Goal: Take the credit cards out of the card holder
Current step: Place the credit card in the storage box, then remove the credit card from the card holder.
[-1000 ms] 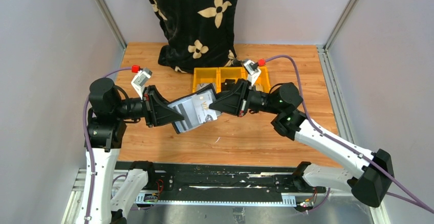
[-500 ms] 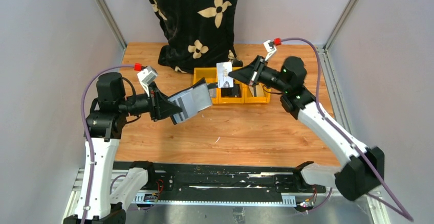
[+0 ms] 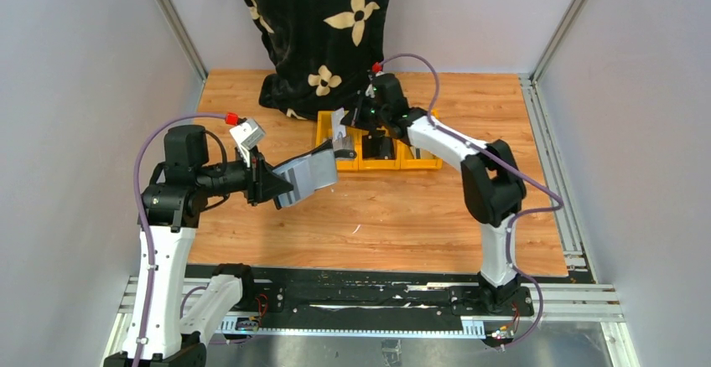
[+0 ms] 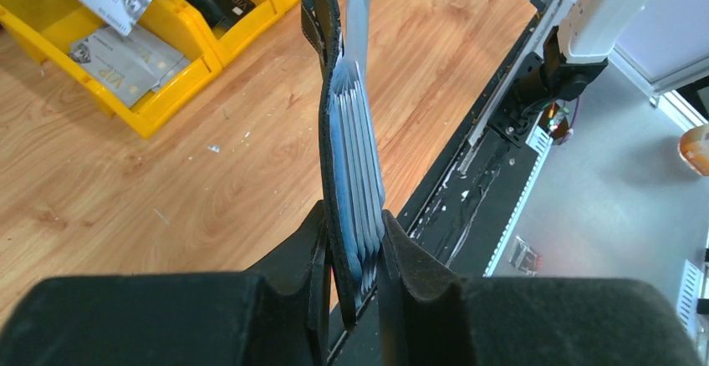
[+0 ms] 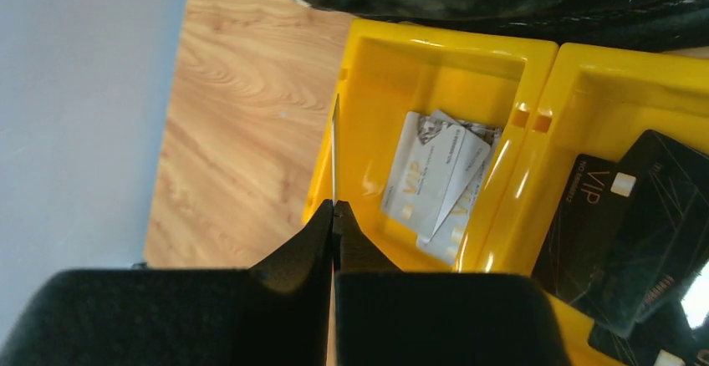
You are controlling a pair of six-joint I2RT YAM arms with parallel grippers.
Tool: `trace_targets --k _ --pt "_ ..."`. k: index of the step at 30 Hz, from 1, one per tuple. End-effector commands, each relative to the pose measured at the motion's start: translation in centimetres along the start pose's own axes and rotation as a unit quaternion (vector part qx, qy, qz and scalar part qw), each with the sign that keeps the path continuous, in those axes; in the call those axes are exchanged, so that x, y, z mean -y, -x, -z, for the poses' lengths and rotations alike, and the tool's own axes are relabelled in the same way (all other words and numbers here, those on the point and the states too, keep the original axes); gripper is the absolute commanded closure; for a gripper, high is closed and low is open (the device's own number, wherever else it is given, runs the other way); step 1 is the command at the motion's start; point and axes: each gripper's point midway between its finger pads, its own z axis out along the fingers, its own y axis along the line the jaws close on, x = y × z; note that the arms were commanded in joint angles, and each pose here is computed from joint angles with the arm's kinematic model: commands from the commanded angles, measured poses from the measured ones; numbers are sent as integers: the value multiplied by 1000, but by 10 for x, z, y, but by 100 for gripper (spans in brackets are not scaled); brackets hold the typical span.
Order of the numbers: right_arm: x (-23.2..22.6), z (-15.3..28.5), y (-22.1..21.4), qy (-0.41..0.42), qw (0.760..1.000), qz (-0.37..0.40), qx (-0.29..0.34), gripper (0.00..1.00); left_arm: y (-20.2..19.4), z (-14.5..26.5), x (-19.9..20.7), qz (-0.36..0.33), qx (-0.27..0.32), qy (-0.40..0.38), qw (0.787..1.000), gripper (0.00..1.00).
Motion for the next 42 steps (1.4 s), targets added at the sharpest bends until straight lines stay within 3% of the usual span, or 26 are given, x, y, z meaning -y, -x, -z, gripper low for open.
trace_targets --k 1,8,13,16,20,24,28,32,36,42 --pt "15 -31 -14 -77 997 11 -1 100 -1 2 2 -25 0 0 1000 100" --pt "22 -66 -31 -85 996 -31 -3 99 -1 4 5 -35 0 -4 999 100" --pt "21 -64 -27 -100 995 -21 0 72 -2 6 8 -43 1 -4 999 100" --pt "14 -49 -13 -105 994 2 13 57 -2 8 10 -47 1 -4 999 100" --pt "-18 -10 14 -84 995 41 36 51 -1 9 9 -52 1 -1 999 100" --pt "-98 62 38 60 992 97 54 38 -1 9 12 -54 2 -8 998 100" --pt "-173 142 24 246 960 128 24 24 -3 10 16 -62 4 -15 998 100" --pt "-217 200 -19 380 911 158 -30 20 -3 10 27 -63 11 -41 997 100" --pt "-228 220 -61 399 885 231 -74 19 -2 11 34 -58 16 -58 996 100" --pt "-221 220 -97 382 871 280 -130 16 0 14 45 -58 23 -80 995 100"
